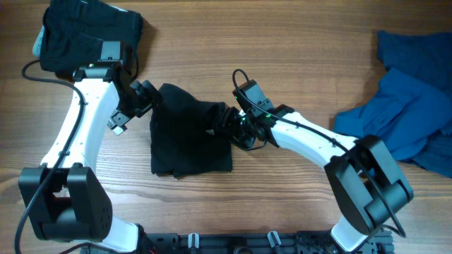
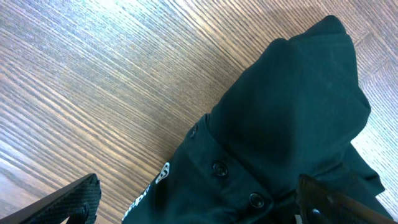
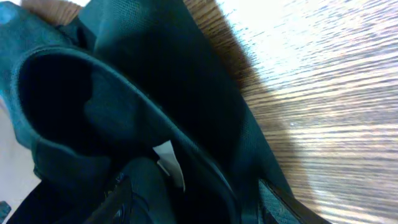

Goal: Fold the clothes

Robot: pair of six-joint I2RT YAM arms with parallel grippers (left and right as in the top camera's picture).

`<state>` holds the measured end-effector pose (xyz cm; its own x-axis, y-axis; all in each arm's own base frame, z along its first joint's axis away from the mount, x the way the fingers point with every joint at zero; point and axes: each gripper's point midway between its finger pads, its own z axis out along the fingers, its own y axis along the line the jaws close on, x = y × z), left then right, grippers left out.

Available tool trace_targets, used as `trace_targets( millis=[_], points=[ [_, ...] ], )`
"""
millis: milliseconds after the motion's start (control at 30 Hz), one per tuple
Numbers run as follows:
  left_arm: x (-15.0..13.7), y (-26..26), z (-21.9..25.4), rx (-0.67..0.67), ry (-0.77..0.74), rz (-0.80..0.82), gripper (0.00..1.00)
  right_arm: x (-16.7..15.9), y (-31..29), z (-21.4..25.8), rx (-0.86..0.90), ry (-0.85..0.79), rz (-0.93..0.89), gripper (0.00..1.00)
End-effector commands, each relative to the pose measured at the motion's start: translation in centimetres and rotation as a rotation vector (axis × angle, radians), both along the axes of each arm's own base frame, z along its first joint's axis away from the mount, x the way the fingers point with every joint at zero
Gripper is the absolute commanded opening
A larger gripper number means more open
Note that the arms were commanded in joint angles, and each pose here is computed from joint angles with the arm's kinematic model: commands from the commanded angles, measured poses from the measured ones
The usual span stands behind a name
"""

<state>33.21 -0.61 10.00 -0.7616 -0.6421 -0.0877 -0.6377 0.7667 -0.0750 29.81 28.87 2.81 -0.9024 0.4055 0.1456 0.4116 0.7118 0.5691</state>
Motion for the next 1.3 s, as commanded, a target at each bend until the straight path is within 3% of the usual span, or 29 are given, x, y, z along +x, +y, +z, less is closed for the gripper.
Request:
trace_targets(
  millis=[0,667,1000,1133,1267],
  points=[
    [-0.1,-0.2,-0.4,-0.003,0.01,-0.019,1.0,-0.1,0.9,-0.2,0.04,0.037,-0.006,0.62],
    [-0.1,-0.2,-0.4,-0.003,0.01,-0.02,1.0,-0.6,2.4,-1.3,0.048,0.063,-0.031,0.49],
    [-0.1,-0.2,-0.4,-0.003,0.009,-0.02,1.0,-0.9,2.3,-2.9,0.031,0.076,-0.003,0.27],
    [-0.1,-0.2,-0.4,-0.003,0.009,-0.019,1.0,-0.9,2.3,-2.9,0.028,0.074,-0.004,0.04],
    [-0.1,-0.2,-0.4,-0.002,0.01,-0.02,1.0,-1.0,2.2,-3.0,0.024,0.081,-0.003,0.04]
  ],
)
